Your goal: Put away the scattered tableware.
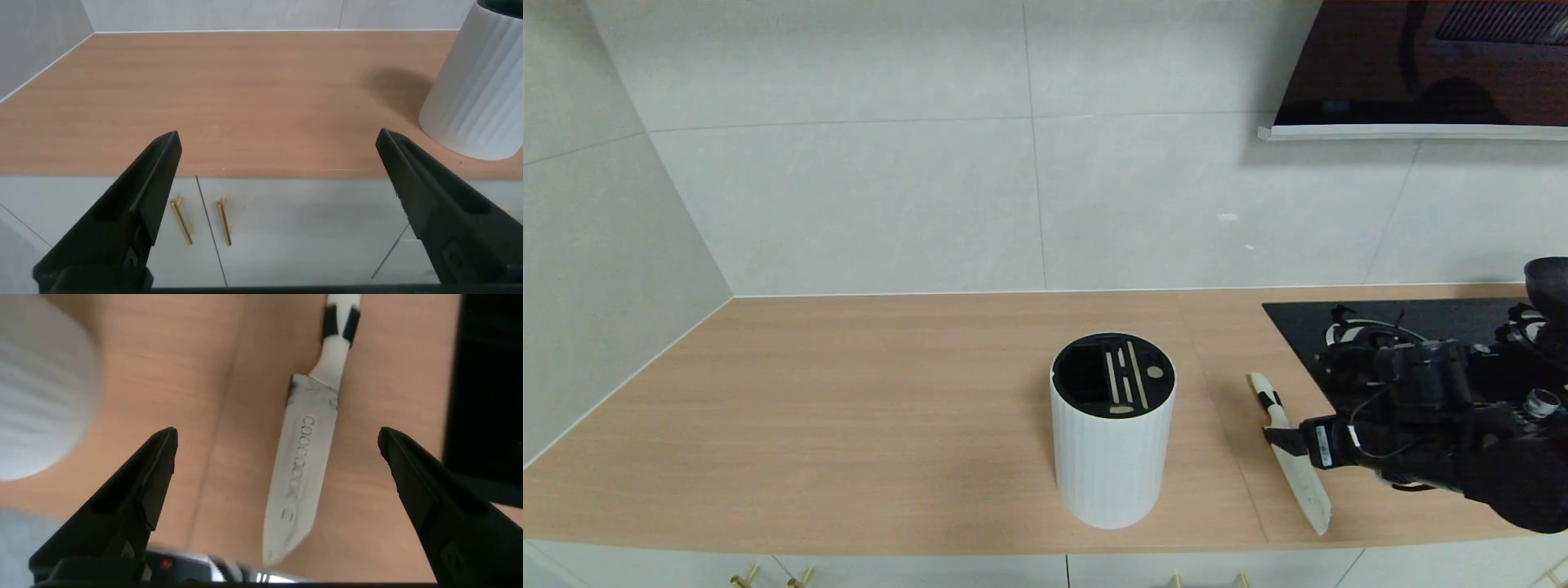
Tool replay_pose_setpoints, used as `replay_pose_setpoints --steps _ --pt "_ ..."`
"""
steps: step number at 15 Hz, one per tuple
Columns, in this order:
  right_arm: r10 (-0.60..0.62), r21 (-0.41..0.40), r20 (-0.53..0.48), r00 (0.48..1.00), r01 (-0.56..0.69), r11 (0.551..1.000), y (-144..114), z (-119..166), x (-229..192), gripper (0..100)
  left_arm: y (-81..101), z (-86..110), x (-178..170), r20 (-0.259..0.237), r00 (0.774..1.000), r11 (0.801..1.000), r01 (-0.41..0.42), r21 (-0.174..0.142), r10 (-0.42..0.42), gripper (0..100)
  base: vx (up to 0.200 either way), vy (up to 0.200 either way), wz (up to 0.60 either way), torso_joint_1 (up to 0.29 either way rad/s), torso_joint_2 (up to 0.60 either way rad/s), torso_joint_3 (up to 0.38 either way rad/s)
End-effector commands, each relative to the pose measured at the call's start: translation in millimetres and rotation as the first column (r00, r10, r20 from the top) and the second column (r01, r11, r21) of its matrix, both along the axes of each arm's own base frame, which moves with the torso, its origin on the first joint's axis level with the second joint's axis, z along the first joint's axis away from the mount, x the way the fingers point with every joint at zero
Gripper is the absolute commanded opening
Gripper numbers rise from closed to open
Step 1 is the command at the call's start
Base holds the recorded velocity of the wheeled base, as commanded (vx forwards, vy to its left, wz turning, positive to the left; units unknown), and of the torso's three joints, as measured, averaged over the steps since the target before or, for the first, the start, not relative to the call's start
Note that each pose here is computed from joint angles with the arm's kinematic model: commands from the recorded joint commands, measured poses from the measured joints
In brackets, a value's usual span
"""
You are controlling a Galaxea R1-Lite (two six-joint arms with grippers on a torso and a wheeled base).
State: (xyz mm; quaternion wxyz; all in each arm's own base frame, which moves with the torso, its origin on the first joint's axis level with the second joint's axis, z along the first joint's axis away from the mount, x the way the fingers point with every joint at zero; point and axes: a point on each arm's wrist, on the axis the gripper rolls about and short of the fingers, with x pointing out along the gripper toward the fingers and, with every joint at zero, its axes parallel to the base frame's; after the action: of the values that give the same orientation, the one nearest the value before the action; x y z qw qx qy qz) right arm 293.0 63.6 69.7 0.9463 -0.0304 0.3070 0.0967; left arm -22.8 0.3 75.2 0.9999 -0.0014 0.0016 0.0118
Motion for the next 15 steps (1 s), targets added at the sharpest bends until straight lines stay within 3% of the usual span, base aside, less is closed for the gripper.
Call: replay_pose_setpoints --steps 1,6,15 --pt "-0.028 -0.036 -0.064 0.998 0.026 0.999 2.3 -43.9 15.7 100 0.0 0.0 0.0 0.000 1.000 1.000 -0.001 0.000 0.001 100 0.000 0.000 0.00 0.000 0.00 0.000" --pt "-0.093 -0.065 -0.026 0.995 0.092 0.994 3.4 -70.1 40.6 100 0.0 0.0 0.0 0.000 1.000 1.000 -0.001 0.000 0.001 100 0.000 0.000 0.00 0.000 0.00 0.000" --pt "-0.169 -0.037 0.022 0.985 0.170 0.985 2.0 -78.4 60.1 100 0.0 0.0 0.0 0.000 1.000 1.000 -0.001 0.000 0.001 100 0.000 0.000 0.00 0.000 0.00 0.000"
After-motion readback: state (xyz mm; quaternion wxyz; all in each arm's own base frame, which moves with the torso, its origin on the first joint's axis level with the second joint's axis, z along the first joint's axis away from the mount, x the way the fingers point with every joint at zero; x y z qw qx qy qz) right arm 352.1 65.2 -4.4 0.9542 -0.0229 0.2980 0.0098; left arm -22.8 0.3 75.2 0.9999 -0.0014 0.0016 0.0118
